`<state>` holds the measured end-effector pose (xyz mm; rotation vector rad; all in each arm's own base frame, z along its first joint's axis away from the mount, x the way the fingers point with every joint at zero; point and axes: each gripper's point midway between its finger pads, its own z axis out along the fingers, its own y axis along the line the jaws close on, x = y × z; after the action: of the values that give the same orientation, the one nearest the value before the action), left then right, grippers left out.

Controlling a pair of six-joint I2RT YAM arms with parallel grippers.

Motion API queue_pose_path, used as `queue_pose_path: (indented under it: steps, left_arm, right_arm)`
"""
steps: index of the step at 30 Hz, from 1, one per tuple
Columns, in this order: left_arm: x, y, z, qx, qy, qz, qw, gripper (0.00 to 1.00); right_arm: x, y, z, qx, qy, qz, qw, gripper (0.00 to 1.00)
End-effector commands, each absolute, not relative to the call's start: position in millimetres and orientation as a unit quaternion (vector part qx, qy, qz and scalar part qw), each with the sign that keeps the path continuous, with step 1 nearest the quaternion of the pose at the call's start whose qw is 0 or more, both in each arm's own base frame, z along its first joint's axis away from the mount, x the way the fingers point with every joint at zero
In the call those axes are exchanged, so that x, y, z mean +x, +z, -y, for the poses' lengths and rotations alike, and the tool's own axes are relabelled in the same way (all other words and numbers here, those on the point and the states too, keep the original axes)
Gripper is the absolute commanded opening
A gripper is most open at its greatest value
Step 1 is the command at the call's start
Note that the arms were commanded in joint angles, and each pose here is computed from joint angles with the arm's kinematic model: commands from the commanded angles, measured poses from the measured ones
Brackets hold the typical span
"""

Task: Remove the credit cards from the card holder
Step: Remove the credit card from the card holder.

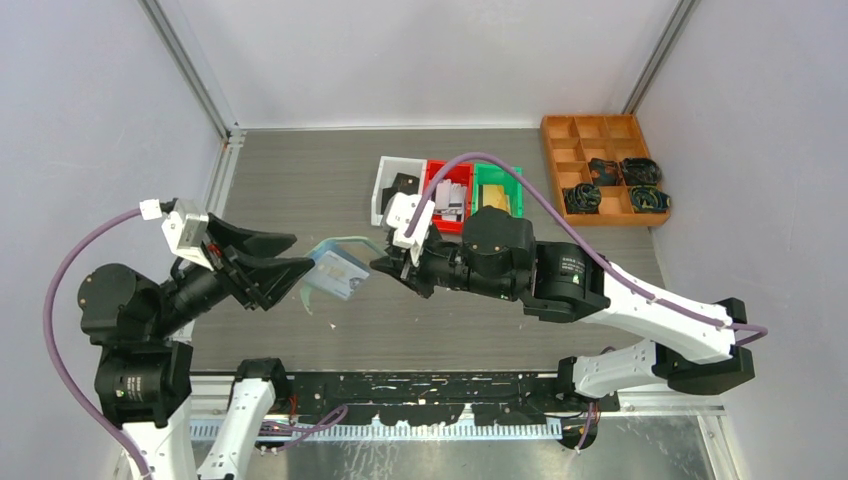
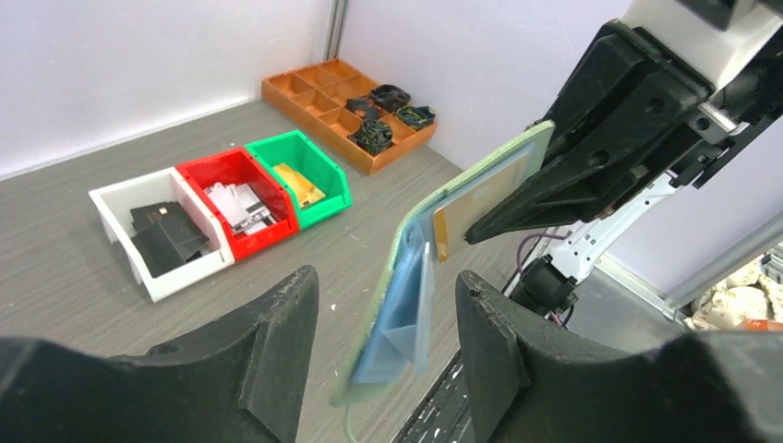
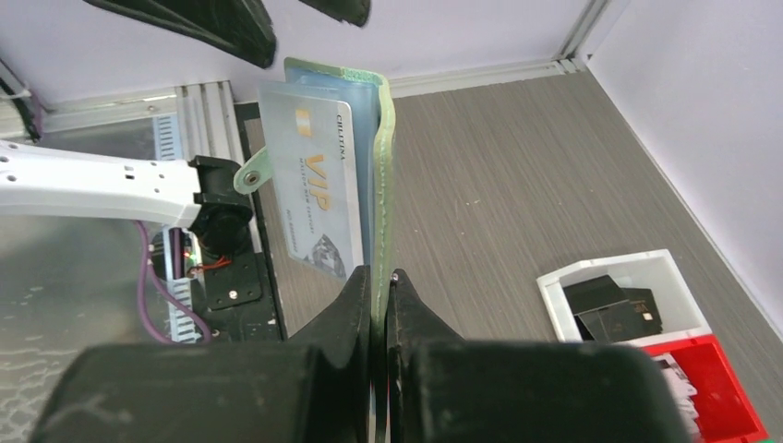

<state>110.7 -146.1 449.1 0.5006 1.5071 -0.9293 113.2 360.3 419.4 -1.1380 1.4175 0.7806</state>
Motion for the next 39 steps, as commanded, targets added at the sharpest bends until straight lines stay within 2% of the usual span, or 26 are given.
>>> queue_pose_path:
  steps: [1,11,16,25,29,34,39]
  left_arm:
    - [117,444,146,0.189,-0.421,-0.644,0.610,0.57]
    - [101,429,156,0.165,-0.485,-0.639,0.574,0.54]
    - [95,436,160,0.177,-0.498,-0.632,0.566,0.50]
    - [89,439,167,0.181,-0.545,-0.629,0.524,0.52]
    - [92,426,165,0.187,-0.522,-0.643,0.527,0.43]
    - [116,409,145,0.149,-0.435,-0.681,0.571,0.15]
    - [117,417,140,0.151,-0.410,-0.684,0.585,0.06]
  right_arm:
    - [105,470,-366,-0.441,0.403,-0.554,0.579,0.01]
    - [103,497,-380,-0.373,0.519,-0.536,0.551,0.01]
    - [104,488,-390,-0.364,0.539,-0.540,0.534,0.01]
    - [116,479,-401,-0.335,0.546,-0.554,0.532,0.01]
    - [126,484,-392,-0.309,0.548,-0.555,0.544,0.01]
    - [125,488,-388,-0.304,0.574,-0.544,0.531,0.01]
    - [124,482,-384,-0.304,0.599,-0.541,0.506,0.01]
